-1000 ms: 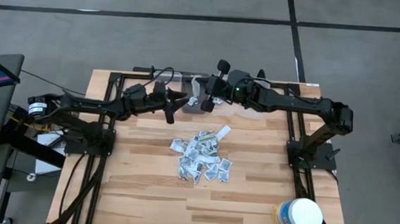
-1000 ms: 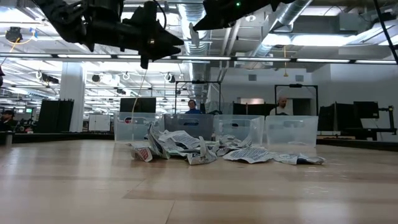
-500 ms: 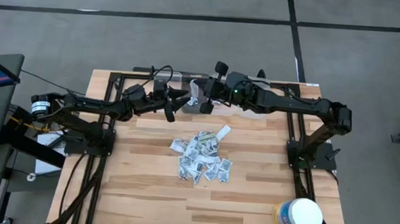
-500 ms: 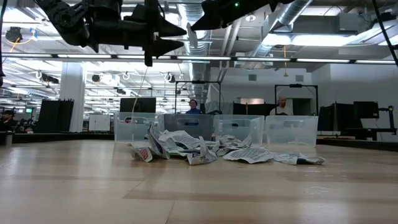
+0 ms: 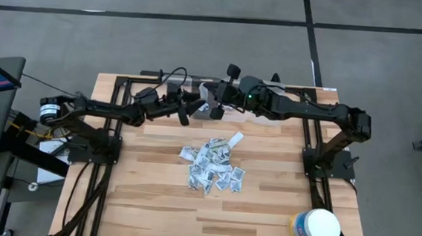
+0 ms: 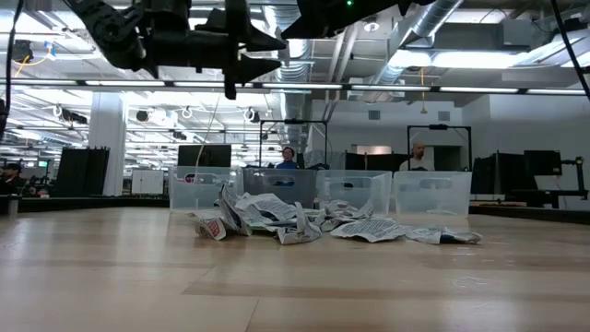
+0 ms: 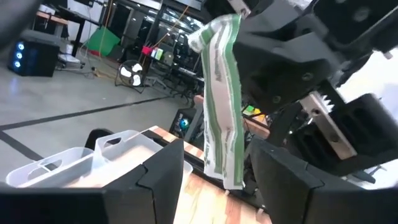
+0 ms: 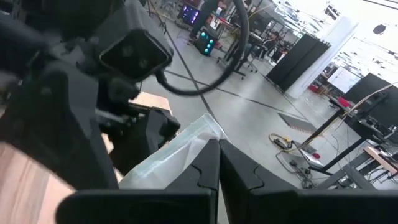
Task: Pick & Place First Aid Supplies
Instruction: Put the bandage into the left transparent bin
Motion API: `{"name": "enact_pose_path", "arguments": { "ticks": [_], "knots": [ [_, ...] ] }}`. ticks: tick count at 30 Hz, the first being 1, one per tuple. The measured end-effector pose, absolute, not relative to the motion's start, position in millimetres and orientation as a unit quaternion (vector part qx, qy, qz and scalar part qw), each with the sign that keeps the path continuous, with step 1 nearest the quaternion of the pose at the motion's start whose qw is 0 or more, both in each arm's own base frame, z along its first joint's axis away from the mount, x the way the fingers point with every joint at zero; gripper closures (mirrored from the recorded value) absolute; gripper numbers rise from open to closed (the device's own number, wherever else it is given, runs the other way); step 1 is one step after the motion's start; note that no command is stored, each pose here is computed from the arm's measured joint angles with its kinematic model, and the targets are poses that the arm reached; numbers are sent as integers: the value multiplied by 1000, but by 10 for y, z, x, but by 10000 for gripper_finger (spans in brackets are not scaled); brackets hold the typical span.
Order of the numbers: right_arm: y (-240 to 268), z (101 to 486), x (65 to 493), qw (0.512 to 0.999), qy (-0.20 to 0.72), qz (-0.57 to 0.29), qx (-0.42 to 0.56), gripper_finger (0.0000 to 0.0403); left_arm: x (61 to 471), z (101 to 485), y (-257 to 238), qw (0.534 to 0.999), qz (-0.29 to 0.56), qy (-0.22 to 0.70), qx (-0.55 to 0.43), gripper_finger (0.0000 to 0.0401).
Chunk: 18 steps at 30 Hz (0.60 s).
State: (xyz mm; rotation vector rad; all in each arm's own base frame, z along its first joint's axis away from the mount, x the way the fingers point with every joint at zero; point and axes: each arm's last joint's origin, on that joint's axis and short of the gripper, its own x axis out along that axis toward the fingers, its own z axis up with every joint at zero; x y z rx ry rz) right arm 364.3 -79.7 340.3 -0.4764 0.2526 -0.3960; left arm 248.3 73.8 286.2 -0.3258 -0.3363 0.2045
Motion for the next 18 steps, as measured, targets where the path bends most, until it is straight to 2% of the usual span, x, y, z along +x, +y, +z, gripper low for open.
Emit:
{"name": "enact_pose_path", "arguments": {
  "ticks": [12, 15, 18],
  "knots": [
    [-697, 3395, 3661, 944, 128, -188, -241, 403, 2597, 2890, 792, 969, 132, -167, -129, 219],
    [-666, 3394, 3666, 942, 130, -182, -252, 403, 2598, 2889, 791, 972, 136, -163, -106, 242],
    [-657, 3393, 3668, 940, 131, -180, -260, 403, 2598, 2889, 789, 973, 137, -161, -91, 292]
  ]
}}
